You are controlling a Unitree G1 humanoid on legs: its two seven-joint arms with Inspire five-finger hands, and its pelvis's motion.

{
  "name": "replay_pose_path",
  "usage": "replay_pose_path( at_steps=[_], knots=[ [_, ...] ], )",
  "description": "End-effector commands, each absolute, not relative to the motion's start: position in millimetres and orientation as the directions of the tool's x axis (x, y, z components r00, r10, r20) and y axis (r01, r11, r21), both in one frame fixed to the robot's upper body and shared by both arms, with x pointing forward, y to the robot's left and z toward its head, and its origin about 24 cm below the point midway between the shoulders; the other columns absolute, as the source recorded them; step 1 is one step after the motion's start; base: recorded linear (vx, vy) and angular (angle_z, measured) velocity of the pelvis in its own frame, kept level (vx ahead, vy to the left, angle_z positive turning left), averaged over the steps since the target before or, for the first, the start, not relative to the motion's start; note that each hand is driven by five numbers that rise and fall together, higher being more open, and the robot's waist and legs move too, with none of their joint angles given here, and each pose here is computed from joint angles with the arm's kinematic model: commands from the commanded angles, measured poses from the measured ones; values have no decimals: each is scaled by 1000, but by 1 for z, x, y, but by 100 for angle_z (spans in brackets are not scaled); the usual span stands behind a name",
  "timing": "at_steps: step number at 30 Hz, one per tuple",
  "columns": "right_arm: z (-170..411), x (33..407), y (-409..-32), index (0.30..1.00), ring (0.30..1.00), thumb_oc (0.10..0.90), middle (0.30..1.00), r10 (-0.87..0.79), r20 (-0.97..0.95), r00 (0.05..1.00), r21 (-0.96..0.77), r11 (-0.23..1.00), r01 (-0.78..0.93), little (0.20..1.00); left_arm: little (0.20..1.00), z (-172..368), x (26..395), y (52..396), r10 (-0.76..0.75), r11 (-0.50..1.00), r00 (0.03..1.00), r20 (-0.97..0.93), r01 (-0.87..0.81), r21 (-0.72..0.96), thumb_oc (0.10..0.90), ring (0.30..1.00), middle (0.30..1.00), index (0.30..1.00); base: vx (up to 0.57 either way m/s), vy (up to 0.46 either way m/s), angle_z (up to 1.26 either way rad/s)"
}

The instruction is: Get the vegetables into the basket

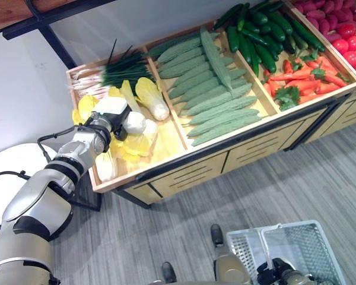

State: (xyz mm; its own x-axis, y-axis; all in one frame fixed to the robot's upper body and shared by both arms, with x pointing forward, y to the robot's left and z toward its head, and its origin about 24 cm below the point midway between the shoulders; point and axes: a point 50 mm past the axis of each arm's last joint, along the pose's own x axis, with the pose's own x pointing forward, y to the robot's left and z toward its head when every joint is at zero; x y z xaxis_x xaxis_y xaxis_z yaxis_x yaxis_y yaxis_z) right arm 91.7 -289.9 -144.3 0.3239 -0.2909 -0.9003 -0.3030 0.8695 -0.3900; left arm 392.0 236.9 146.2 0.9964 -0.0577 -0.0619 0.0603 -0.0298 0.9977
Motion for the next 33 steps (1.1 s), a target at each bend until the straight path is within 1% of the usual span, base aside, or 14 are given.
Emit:
replay_pose_path(
  at_steps=[1,2,3,4,5,6,8,9,10,11,24,26,30,33],
  knots=[
    [-151,79,-278,300,300,400,300,-237,-925,298,-339,870,-358,300,525,244,398,265,40,-38,970,239,-238,971,561,525,525,525,0,0,0],
    [-151,79,-278,300,300,400,300,-237,-925,298,-339,870,-358,300,635,244,398,265,39,-38,970,239,-238,971,639,635,635,635,0,0,0],
    [-151,80,-278,300,300,400,300,-237,-925,298,-338,871,-356,300,649,244,398,264,36,-43,971,238,-237,971,649,649,649,649,0,0,0],
    [-151,80,-278,300,300,400,300,-237,-924,300,-339,872,-353,300,731,243,398,264,35,-42,971,236,-234,971,708,731,731,731,0,0,0],
    [-151,80,-278,300,300,400,300,-238,-923,301,-340,871,-354,300,841,242,398,265,40,-35,972,233,-232,972,786,841,841,841,0,0,0],
    [-151,80,-278,300,300,400,300,-241,-923,301,-343,870,-353,300,1000,240,398,266,46,-35,973,228,-226,973,900,1000,1000,1000,0,0,0],
    [-151,80,-279,300,300,400,300,-241,-923,300,-342,870,-354,300,1000,238,398,266,47,-34,974,221,-219,975,900,1000,1000,1000,0,0,0],
    [-151,80,-279,300,300,400,300,-241,-923,300,-342,870,-354,300,772,238,398,266,47,-34,974,221,-219,975,737,772,772,772,0,0,0],
    [-151,80,-279,300,300,400,300,-242,-922,301,-343,870,-353,300,308,239,398,266,47,-29,974,220,-219,975,406,308,308,308,0,0,0],
    [-151,80,-279,300,300,400,300,-242,-923,300,-343,871,-353,300,300,239,398,266,45,-24,975,219,-218,976,400,300,300,300,0,0,0],
    [-151,82,-279,300,300,400,300,-242,-923,300,-343,870,-355,300,300,241,398,262,28,-22,972,231,-231,973,400,300,300,300,0,0,0],
    [-151,82,-278,300,300,400,300,-240,-922,303,-341,874,-347,300,300,253,396,258,-4,16,956,293,-293,956,400,300,300,300,0,0,0],
    [-152,80,-276,300,300,400,300,-234,-925,298,-334,877,-346,300,300,263,391,259,-18,37,940,341,-340,940,400,300,300,300,0,0,0],
    [-152,78,-277,300,300,400,300,-236,-926,294,-331,882,-335,300,300,276,385,255,-54,85,914,403,-398,913,400,300,300,300,0,0,0]
  ],
)
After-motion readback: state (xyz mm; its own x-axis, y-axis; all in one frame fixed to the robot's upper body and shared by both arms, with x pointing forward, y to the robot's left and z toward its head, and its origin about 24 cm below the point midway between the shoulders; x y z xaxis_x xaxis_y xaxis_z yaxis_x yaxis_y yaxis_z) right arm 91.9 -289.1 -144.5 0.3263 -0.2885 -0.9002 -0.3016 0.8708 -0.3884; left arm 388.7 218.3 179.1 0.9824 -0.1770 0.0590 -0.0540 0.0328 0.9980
